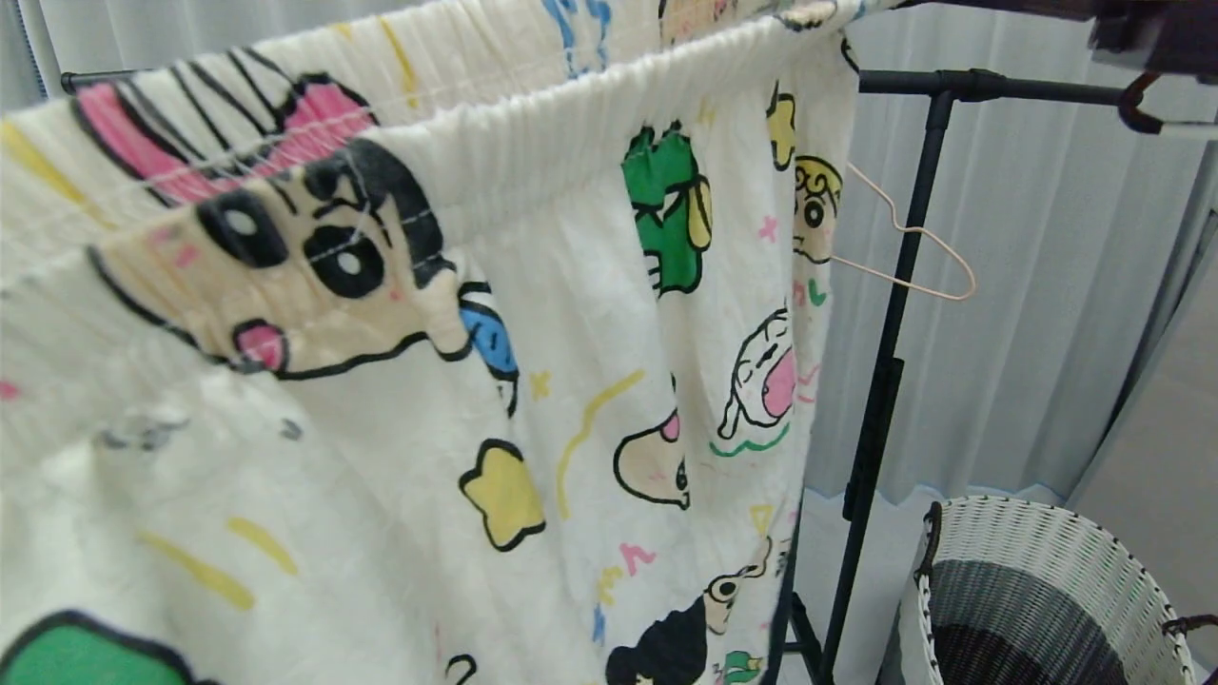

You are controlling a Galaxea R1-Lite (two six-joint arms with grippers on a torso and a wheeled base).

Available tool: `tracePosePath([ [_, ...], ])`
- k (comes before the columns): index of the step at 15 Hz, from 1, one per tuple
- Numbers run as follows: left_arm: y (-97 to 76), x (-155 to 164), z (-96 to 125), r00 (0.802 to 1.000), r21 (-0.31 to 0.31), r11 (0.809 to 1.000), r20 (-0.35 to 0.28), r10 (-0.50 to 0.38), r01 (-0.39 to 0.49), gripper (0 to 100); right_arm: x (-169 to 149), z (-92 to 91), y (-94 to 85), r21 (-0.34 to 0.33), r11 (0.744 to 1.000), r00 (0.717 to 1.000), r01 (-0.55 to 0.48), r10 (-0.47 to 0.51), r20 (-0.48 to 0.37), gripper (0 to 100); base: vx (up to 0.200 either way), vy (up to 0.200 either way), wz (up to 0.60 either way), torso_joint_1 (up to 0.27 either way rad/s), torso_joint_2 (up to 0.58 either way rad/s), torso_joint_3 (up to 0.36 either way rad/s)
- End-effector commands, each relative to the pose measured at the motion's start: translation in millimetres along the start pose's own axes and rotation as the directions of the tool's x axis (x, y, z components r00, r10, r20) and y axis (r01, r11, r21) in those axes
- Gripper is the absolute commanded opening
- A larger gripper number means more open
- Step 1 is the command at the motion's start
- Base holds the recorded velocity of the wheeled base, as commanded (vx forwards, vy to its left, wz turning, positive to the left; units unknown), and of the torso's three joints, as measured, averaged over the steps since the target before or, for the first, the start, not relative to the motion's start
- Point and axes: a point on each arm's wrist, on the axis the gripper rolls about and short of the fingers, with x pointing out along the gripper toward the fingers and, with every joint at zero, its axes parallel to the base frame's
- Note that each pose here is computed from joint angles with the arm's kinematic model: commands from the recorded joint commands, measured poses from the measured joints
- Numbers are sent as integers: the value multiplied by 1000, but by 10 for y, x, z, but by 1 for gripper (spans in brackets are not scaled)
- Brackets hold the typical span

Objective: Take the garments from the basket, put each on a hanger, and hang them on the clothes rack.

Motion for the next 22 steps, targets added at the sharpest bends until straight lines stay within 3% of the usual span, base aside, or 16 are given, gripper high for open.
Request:
tracePosePath([
  [1,8,-31,-17,1000,8,1000,4,-4,4,0,-8,-26,-4,1,1000,1000,7,-7,-17,0,0,0,0,0,0,0],
  [2,26,27,-31,999,34,998,-1,47,-46,0,-57,-45,-35,-5,1000,999,30,-30,-38,0,0,0,0,0,0,0],
  [3,87,137,-40,985,90,981,1,170,-170,0,-113,-57,-82,-15,998,996,66,-67,-59,0,0,0,0,0,0,0],
  [4,199,298,1,939,169,925,2,344,-340,0,-173,-55,-125,-31,993,990,111,-113,-79,0,0,0,0,0,0,0],
  [5,271,389,93,909,210,888,18,415,-410,0,-228,-40,-177,-38,988,983,152,-155,-94,0,0,0,0,0,0,0],
  [6,277,418,156,906,221,880,44,421,-420,0,-267,-17,-202,-39,984,980,172,-175,-97,0,0,0,0,0,0,0],
  [7,285,592,457,889,198,869,173,424,-453,0,-398,87,-244,-42,977,971,207,-211,-115,0,0,0,0,0,0,0],
  [8,283,672,634,874,176,867,248,419,-466,0,-484,167,-237,-42,976,968,214,-218,-124,0,0,0,0,0,0,0],
  [9,276,730,718,870,180,865,263,416,-468,0,-567,219,-221,-43,975,964,220,-224,-141,0,0,0,0,0,0,0],
  [11,289,780,708,873,188,863,247,422,-470,0,-652,211,-207,-46,970,955,238,-242,-171,0,0,0,0,0,0,0],
  [12,357,919,579,877,208,854,173,447,-477,0,-783,50,-176,-51,968,938,244,-249,-243,0,0,0,0,0,0,0],
  [13,363,936,570,878,209,854,166,449,-477,0,-837,-26,-155,-54,970,933,236,-242,-265,0,0,0,0,0,0,0],
  [19,338,874,612,877,199,858,195,439,-474,0,-860,-46,-115,-53,976,939,211,-217,-268,0,0,0,0,0,0,0],
  [20,337,868,611,876,198,857,197,440,-475,0,-859,-59,-109,-52,977,938,206,-213,-274,100,0,0,0,0,0,0],
  [22,338,874,612,875,198,857,196,442,-477,0,-906,-137,-87,-65,980,933,189,-200,-300,100,0,0,0,0,0,0],
])
